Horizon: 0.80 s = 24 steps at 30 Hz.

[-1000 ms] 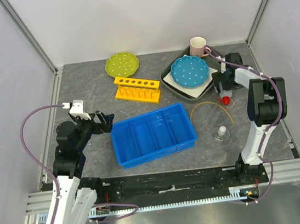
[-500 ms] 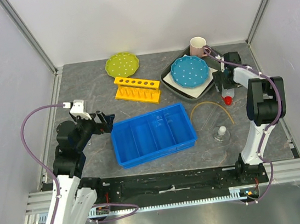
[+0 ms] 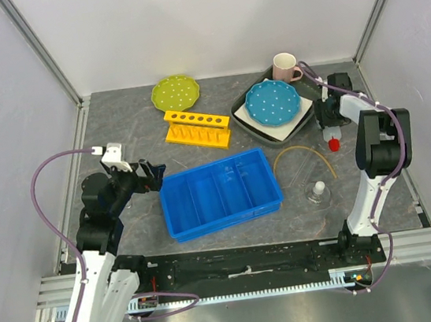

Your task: Organize the chemistry lab equipment

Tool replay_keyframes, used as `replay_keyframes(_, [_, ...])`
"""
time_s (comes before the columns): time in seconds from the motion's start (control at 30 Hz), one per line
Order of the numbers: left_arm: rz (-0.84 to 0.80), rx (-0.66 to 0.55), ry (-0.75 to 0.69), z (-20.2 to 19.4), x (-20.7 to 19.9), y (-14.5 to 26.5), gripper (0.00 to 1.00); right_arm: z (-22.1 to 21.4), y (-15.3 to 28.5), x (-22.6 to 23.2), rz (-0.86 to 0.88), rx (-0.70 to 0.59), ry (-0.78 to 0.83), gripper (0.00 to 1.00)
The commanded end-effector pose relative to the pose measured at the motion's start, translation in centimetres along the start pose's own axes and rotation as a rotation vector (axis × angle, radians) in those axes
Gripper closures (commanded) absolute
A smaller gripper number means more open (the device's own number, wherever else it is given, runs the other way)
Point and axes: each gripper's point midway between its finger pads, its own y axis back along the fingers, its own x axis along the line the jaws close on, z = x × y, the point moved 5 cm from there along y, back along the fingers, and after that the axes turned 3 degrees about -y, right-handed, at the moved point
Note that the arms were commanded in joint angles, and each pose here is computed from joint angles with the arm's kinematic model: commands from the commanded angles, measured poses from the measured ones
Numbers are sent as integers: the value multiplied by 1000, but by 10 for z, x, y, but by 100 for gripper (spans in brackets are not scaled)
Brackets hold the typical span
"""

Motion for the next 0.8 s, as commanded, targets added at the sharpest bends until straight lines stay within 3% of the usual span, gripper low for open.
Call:
replay_keyframes(0.0, [-60,-25,-37,10,-7,-3,3,-30,-13,-6,45,110,-80,43])
replay_keyframes(0.2, [-214,-25,9,14,-27,-4,2,-9,19,-19,91,5,-177,53])
replay_keyframes(0.27, [-365,9,66,11,-45,-6,2,2,40,-17,137,-56,-195,53])
replay_keyframes(0.43, [-519,102,293,20,-67,-10,2,15,90,-8,282,-172,-219,54])
replay_keyframes(0.57, [-639,95,369,29,-95,-10,5,19,146,33,623,-261,-228,54])
replay_keyframes(0.73, [-649,84,426,30,-144,-25,4,3,181,87,962,-218,-245,54])
replay_keyframes(0.77, [-650,31,448,35,-157,-29,4,4,189,93,997,-244,-227,54])
